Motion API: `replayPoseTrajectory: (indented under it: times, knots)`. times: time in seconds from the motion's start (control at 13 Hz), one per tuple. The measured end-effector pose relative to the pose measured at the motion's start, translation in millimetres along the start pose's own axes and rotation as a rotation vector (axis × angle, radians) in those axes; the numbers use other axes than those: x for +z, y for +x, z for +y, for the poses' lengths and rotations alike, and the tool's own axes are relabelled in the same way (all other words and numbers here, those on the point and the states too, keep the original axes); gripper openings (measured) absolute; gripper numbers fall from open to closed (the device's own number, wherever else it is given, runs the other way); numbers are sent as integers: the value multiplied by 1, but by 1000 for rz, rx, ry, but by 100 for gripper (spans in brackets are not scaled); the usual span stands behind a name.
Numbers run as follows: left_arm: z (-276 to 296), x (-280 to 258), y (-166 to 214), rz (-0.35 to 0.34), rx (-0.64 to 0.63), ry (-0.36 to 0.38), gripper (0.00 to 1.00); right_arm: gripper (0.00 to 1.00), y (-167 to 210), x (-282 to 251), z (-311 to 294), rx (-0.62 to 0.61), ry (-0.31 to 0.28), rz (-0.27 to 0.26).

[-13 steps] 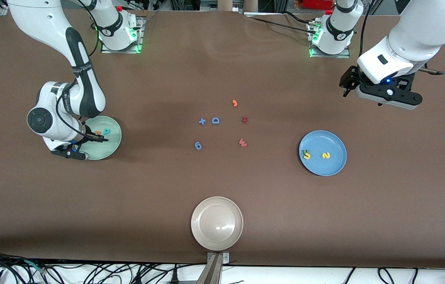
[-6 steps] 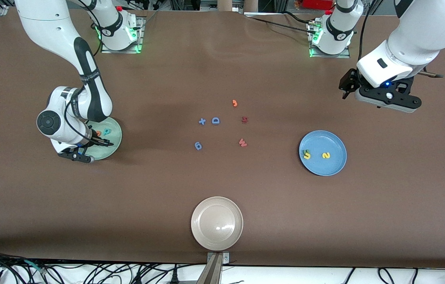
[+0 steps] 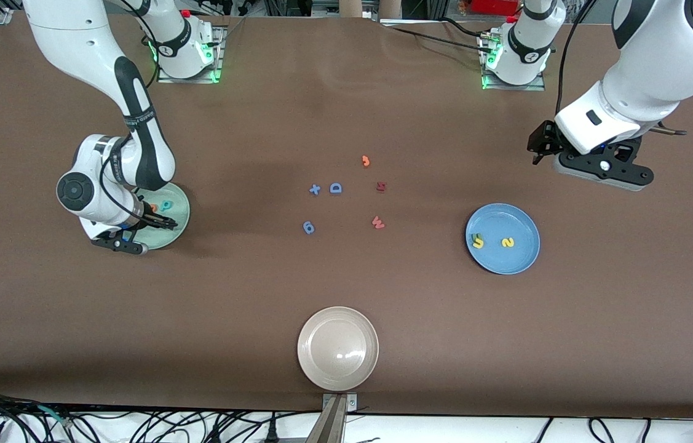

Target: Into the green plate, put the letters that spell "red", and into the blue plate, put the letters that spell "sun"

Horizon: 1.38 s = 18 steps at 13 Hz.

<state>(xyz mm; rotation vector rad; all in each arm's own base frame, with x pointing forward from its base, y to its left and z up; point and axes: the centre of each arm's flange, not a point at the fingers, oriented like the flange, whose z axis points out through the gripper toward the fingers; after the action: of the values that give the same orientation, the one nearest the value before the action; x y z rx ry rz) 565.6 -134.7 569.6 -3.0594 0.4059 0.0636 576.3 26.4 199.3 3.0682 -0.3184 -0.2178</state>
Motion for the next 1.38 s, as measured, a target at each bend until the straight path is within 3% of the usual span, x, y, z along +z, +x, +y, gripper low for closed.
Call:
replayPoseTrajectory:
  times: [0.15, 0.23, 0.62, 0.92, 1.08, 1.23, 1.38]
  knots:
    - [-23, 1, 8, 5, -40, -11, 100, 97, -2, -36, 0, 0, 32, -38]
    - [-31, 2, 10, 5, -54, -18, 100, 99, -3, -58, 2, -1, 53, -47]
    - [-32, 2, 13, 7, -57, -27, 100, 100, -11, -186, 25, -13, 146, -80]
    - [-32, 2, 13, 7, -56, -27, 100, 100, -21, -311, 30, -65, 123, -104]
    - [-32, 2, 13, 7, -56, -27, 100, 100, -29, -353, 31, -76, 119, -91]
    - [-32, 2, 13, 6, -56, -27, 100, 100, -32, -388, 34, -79, 120, -31]
    - [-32, 4, 14, 4, -56, -28, 100, 100, -34, -410, 37, -79, 79, 17]
